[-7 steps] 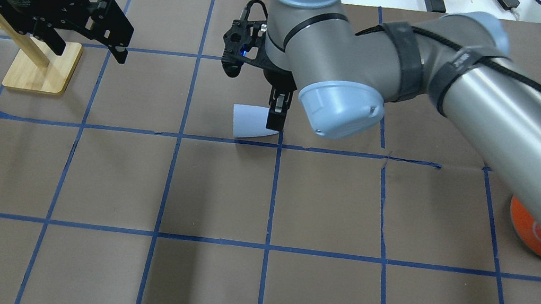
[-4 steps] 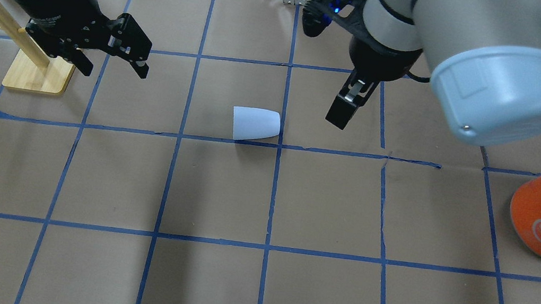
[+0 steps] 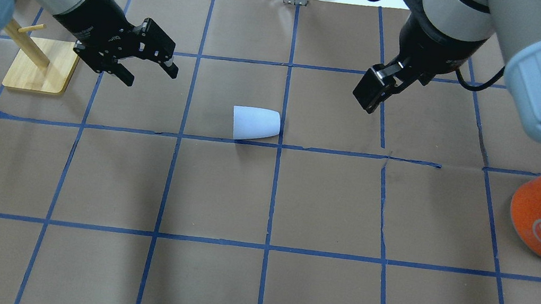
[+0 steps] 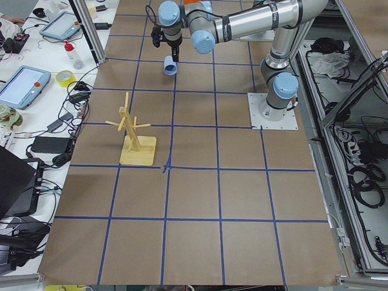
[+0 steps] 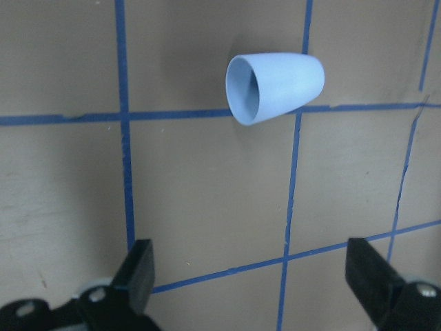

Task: Flip cup
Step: 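Raise the right gripper away while the left gripper reaches toward the lying cup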

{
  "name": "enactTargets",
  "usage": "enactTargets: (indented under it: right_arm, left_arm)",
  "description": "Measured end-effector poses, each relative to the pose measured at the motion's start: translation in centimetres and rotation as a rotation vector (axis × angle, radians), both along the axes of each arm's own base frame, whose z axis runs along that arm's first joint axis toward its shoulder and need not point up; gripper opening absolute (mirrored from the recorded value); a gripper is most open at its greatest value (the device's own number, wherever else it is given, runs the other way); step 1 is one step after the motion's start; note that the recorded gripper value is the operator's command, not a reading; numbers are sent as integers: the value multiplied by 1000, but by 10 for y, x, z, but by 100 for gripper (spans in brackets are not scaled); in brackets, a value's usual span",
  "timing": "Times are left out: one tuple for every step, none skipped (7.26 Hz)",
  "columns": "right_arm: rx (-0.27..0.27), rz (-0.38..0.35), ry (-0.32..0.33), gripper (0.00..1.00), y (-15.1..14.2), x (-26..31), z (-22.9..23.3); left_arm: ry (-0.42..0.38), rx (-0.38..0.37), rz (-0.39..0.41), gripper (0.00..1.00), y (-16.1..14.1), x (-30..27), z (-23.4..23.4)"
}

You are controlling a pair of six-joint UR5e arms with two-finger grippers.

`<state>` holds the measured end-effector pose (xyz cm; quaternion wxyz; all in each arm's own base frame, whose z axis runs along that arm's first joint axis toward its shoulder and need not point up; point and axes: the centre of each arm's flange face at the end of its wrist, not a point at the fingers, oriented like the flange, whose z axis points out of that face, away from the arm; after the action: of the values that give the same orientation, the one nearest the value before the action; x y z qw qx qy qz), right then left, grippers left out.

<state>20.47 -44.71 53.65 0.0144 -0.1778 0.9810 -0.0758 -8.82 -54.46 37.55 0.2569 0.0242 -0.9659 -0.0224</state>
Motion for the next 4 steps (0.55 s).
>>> enactTargets:
  right_arm:
    - [0,-130,-25,100,3,0,4]
    - [-3,-216,-42,100,5,-1,8]
    - [-10,-265,-51,100,5,-5,11]
    - [-17,-301,-55,100,1,-14,12]
  left_arm:
    - [78,16,25,100,-10,5,-24]
    - [147,29,41,100,-20,6,-43]
    - [198,20,46,100,-31,7,-63]
    - [226,-1,45,100,-41,7,-90]
